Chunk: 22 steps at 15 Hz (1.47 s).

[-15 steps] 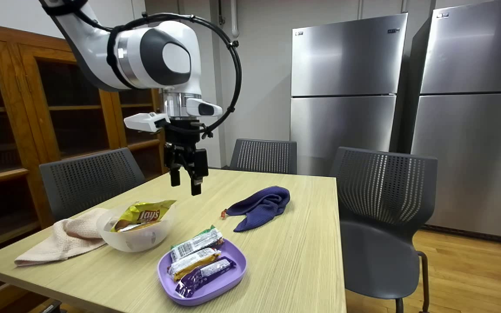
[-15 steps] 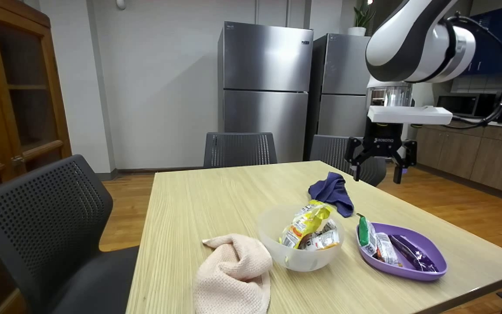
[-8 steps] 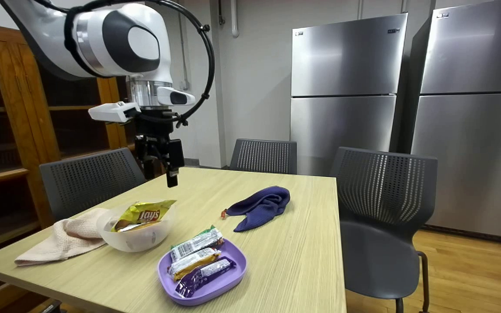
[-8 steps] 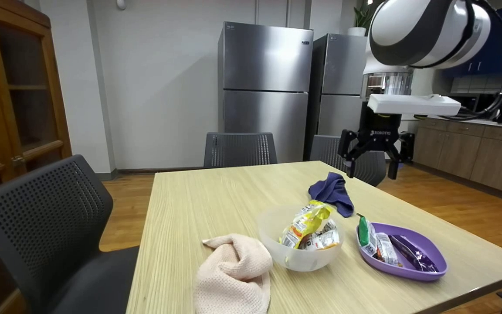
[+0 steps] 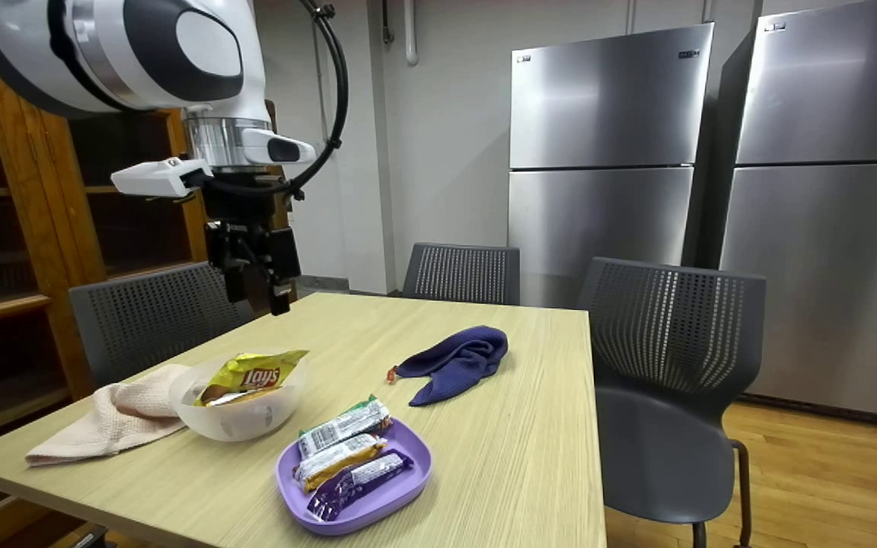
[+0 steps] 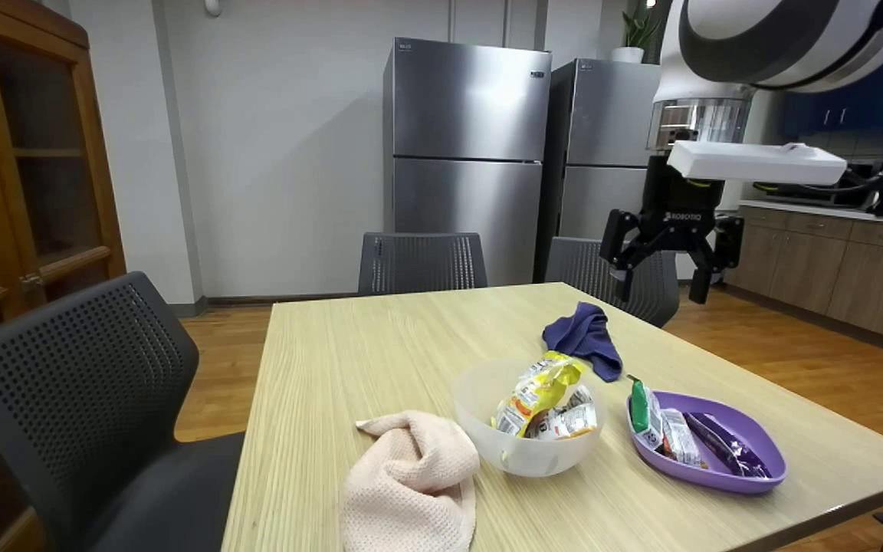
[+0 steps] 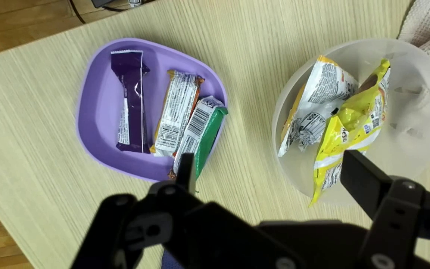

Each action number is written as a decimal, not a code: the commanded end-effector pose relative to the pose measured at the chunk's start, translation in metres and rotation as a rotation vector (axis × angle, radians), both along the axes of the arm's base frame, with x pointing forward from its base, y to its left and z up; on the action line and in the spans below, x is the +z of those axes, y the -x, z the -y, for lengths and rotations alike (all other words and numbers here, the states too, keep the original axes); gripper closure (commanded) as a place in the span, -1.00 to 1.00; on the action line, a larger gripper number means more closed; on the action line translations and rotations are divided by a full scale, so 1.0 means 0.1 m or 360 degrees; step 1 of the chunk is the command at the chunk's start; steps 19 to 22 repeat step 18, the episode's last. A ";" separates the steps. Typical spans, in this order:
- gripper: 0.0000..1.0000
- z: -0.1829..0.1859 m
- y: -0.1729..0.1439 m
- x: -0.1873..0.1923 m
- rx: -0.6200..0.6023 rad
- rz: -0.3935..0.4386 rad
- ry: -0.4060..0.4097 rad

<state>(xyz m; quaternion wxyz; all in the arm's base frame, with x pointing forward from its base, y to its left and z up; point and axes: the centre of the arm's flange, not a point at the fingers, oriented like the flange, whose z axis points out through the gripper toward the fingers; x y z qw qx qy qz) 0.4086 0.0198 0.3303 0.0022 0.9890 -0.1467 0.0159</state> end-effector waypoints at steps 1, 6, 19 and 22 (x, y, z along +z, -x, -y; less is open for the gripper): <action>-1.00 0.00 0.02 0.02 0.0000 0.0007 0.0000; -1.00 -0.01 0.05 0.05 0.0004 0.0018 0.0001; -1.00 -0.01 0.06 0.04 0.0005 0.0015 0.0001; -1.00 -0.01 0.06 0.04 0.0005 0.0015 0.0001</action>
